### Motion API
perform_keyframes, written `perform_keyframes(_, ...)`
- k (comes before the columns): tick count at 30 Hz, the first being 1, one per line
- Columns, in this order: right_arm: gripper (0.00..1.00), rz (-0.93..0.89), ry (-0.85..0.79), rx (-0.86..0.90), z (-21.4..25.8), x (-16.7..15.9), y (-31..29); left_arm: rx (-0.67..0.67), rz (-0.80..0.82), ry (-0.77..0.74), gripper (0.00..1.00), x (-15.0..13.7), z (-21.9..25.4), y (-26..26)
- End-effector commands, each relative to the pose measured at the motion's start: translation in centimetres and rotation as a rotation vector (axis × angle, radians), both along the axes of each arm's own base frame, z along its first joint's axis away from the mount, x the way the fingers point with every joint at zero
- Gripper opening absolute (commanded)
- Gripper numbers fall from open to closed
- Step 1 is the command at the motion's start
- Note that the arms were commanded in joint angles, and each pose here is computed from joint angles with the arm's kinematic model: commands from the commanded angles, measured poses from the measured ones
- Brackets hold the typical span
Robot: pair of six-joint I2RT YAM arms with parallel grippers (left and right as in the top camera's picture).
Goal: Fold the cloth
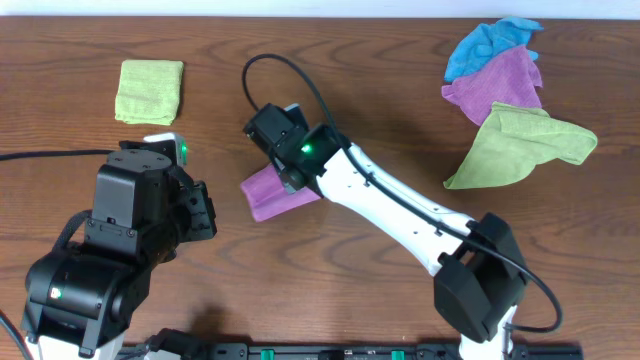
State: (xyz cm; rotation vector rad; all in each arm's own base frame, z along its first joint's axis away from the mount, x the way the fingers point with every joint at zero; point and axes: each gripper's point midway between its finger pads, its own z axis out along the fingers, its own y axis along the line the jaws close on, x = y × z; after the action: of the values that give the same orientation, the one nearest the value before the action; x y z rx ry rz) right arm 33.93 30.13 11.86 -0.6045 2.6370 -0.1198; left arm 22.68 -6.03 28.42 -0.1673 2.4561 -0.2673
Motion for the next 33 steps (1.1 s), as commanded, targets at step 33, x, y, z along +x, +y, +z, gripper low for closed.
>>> perform_keyframes(33, 0.01, -0.258, 0.164, 0.008, -2.6, 4.8, -10.5, -0.150, -0.192, 0.328, 0.06, 9.5, -21.6, -10.7)
